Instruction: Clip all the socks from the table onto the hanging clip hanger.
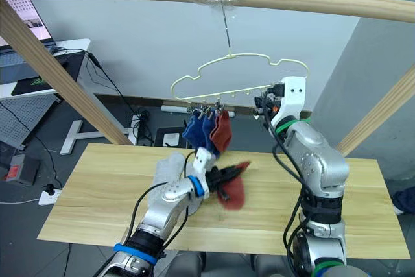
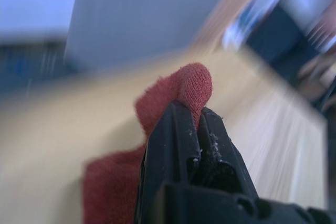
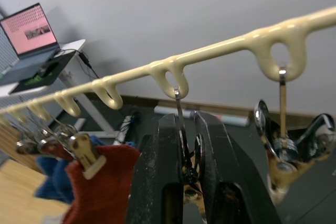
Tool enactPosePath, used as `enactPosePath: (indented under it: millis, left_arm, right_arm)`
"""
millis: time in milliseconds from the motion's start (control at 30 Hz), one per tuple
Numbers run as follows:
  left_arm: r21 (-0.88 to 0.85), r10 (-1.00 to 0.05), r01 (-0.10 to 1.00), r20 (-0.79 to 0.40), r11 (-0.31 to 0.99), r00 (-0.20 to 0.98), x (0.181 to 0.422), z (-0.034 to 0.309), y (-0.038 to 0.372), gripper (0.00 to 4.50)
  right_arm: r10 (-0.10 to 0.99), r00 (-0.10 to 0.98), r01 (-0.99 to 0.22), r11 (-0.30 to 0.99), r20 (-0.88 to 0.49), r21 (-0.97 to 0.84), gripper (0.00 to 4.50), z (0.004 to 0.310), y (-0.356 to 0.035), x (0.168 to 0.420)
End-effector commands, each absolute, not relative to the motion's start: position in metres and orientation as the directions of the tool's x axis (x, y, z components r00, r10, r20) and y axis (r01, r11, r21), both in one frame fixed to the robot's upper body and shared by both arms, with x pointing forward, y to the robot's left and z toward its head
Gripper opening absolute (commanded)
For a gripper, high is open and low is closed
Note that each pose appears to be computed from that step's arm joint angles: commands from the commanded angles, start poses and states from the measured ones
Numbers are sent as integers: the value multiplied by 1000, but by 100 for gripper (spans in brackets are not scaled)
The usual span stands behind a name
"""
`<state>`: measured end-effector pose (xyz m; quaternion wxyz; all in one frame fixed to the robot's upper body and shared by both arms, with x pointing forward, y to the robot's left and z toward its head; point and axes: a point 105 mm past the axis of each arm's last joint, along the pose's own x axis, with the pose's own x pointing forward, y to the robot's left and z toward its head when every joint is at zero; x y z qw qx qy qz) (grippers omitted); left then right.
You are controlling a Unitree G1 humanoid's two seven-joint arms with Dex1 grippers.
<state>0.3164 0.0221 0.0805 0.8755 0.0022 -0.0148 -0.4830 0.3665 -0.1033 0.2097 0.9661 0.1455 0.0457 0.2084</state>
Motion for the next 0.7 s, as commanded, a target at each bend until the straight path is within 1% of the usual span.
enactPosePath:
  millis: [33, 100, 300, 400, 467, 600, 700]
  left_arm:
    - [78, -823, 830, 206, 553, 529, 315, 127, 18, 2]
    - [96, -797, 808, 272, 581, 540, 315, 146, 15, 2]
    - [164, -772, 774, 339, 611, 538, 312, 166, 10, 2]
    - [214, -763, 746, 345, 631, 546, 315, 168, 10, 2]
    - [219, -771, 750, 327, 625, 547, 315, 164, 8, 2]
    - [259, -761, 723, 343, 641, 551, 319, 168, 8, 2]
    - [288, -773, 724, 340, 627, 535, 318, 168, 5, 2]
  right_arm:
    - [393, 919, -350, 854, -37, 385, 9, 224, -112, 363]
    - [382, 922, -313, 832, -64, 457, 9, 226, -114, 363]
    - [387, 914, -256, 778, -118, 574, 9, 228, -112, 362]
    - [391, 911, -239, 758, -130, 608, 9, 230, -110, 361]
    - [395, 909, -235, 750, -134, 618, 9, 230, -109, 360]
    - [431, 893, -269, 745, -132, 610, 9, 236, -101, 356]
    - [418, 897, -239, 732, -144, 638, 9, 233, -102, 356]
